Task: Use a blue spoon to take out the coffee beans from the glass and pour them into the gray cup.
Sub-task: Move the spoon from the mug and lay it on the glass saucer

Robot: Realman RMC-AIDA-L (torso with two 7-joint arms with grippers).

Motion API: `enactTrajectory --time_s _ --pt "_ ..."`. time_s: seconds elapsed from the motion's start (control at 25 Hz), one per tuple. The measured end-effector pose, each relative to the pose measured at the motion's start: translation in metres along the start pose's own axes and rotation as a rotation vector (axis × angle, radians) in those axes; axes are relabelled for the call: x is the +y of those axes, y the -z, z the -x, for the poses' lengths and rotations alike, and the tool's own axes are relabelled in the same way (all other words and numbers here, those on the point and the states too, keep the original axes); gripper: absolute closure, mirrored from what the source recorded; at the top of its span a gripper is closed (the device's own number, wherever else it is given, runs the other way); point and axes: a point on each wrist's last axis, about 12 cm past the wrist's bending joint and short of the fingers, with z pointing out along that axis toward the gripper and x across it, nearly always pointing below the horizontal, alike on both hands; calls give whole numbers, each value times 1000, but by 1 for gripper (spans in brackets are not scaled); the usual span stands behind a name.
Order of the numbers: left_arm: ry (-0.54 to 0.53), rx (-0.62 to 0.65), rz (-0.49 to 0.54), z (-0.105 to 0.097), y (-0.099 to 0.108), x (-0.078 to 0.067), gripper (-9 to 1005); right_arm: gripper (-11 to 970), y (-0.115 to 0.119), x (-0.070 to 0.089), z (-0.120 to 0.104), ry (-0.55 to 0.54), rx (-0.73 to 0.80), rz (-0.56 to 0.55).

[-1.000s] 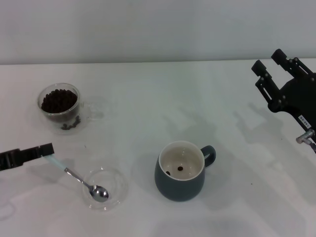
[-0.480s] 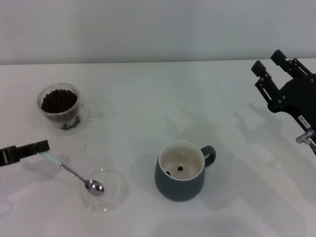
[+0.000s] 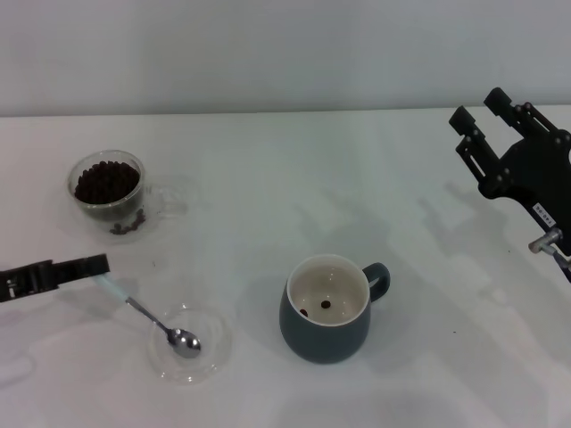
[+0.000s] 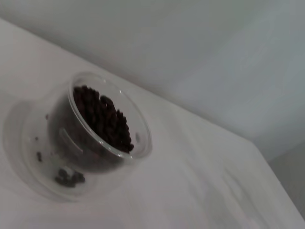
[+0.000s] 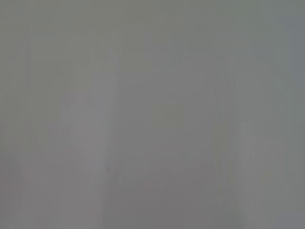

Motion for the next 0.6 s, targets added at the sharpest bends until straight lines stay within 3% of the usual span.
enactTrajectory --time_s 0.6 --pt "-3 24 24 0 -9 1 853 450 -2 -2 -1 -1 9 -13"
